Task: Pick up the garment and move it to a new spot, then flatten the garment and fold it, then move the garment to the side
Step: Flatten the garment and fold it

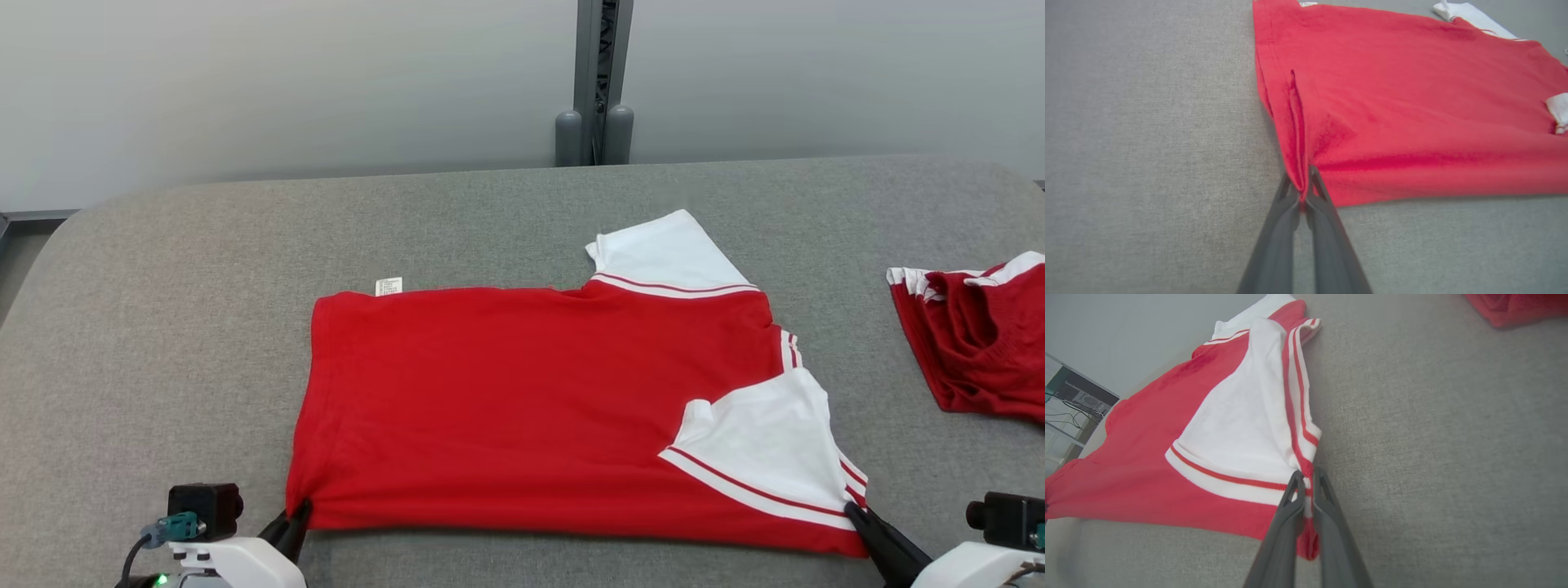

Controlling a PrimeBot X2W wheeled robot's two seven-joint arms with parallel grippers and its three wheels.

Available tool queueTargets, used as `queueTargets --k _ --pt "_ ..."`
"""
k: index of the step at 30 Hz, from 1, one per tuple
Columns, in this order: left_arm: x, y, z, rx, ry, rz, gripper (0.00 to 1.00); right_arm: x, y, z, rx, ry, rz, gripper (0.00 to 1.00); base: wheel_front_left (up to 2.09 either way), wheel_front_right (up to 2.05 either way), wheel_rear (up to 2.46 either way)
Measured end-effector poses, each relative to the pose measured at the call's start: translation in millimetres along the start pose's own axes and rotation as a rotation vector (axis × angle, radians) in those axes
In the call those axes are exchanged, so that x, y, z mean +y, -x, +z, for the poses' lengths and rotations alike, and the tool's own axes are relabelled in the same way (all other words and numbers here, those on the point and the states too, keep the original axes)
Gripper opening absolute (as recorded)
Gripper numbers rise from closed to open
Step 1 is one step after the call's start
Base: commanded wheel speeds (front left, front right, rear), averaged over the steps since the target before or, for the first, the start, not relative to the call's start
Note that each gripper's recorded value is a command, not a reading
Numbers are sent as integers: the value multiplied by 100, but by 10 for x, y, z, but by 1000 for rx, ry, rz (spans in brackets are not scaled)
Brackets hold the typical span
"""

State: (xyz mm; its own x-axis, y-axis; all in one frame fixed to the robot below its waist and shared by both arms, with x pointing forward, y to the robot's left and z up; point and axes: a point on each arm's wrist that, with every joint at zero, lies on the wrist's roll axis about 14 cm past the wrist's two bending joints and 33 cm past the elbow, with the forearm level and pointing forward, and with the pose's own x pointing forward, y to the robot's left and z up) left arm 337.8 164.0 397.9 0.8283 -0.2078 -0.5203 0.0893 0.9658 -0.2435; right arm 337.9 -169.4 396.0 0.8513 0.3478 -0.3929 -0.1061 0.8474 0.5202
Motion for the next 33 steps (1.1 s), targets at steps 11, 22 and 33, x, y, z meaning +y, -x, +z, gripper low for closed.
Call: queueTargets --k 11,22,33 --pt "-38 101 -78 33 18 11 0 -12 78 -10 -6 -3 -7 0 0 0 0" --pt "-32 130 -238 106 34 22 100 7 18 70 -21 26 -12 100 0 0 0" --pt "-38 132 -137 71 31 27 100 55 34 130 -42 43 -17 100 0 0 0"
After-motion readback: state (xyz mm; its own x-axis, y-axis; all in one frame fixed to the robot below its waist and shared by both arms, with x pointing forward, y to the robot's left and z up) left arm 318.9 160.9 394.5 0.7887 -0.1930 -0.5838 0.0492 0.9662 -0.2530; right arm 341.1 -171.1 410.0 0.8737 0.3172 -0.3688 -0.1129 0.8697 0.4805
